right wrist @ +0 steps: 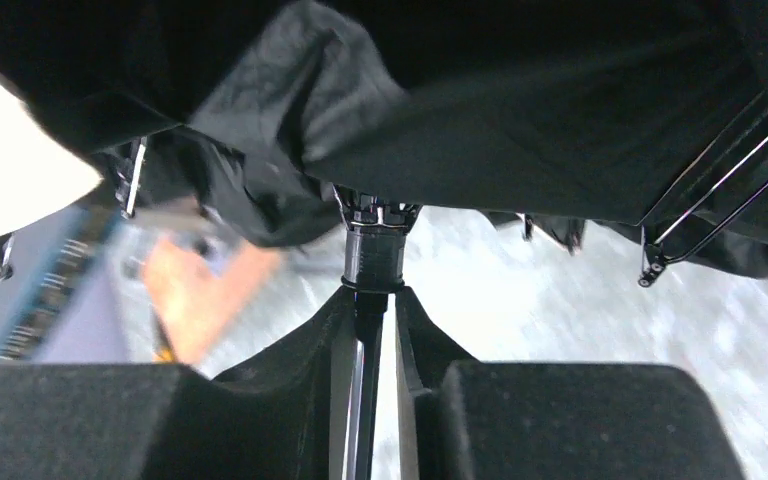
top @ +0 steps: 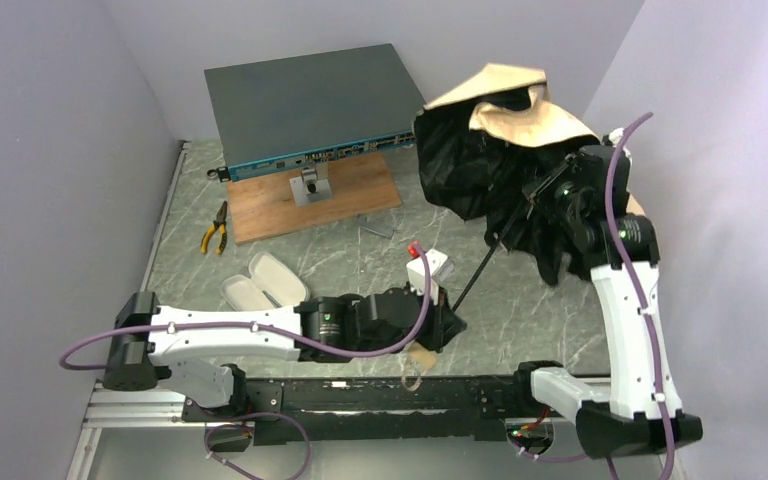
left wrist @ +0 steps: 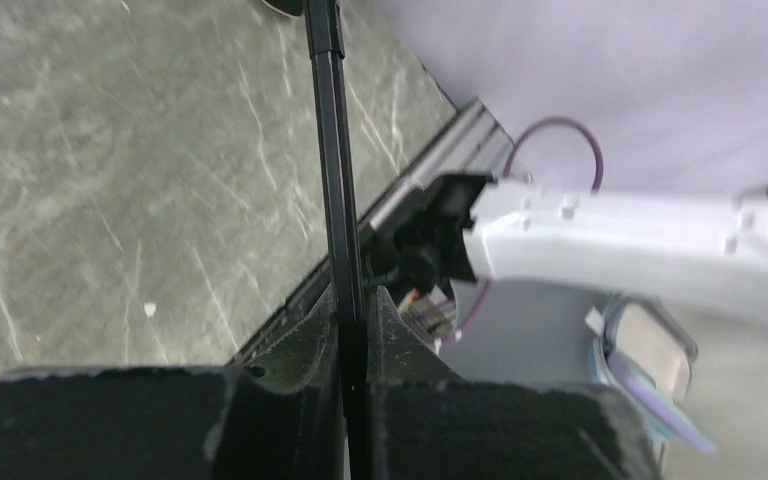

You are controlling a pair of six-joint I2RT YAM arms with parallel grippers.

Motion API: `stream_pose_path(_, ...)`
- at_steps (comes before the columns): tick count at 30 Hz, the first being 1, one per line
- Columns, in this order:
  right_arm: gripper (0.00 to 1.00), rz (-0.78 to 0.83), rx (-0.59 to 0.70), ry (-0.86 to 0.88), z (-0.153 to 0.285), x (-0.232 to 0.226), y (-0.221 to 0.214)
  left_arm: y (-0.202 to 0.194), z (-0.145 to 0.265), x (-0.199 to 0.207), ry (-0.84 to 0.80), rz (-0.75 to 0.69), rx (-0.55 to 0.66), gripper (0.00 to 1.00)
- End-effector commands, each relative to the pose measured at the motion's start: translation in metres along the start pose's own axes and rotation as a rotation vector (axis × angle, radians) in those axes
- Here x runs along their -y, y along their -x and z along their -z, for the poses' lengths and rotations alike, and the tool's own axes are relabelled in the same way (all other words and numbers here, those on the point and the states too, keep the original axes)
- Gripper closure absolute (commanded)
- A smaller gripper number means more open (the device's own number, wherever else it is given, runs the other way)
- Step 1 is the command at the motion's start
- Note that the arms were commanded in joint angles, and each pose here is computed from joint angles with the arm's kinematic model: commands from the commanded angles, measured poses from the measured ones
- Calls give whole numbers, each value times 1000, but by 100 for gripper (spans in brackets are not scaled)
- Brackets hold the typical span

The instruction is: Open the umbrella

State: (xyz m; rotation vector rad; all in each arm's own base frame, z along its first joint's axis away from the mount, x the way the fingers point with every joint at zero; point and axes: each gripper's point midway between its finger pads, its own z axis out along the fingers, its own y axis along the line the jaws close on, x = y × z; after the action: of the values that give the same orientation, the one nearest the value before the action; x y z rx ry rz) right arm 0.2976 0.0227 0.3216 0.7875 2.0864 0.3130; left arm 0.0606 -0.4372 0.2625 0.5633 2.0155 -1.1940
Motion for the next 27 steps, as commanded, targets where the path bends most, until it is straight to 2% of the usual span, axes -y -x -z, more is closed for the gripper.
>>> stream_pose_path(1,78,-380,1171,676,147,-92,236,-26,42,98,-373,-176,-172,100)
stream_pose_path(4,77,-388,1099,652,129,-78,210,-12,38,110,-397,-189,-132,100)
stream_pose_path(8,77,-396,1107,605,118,-63,201,-6,41,126,-456,-253,-115,100)
stream_pose_path(14,77,-452,1255,592,142,-68,240,-15,58,141,-505,-370,-129,100)
stream_pose_path(20,75,-556,1386,672,160,-76,271,-31,75,160,-601,-422,-169,100)
stream_pose_path(27,75,-542,1458,695,168,-89,291,-66,74,140,-531,-463,-268,100)
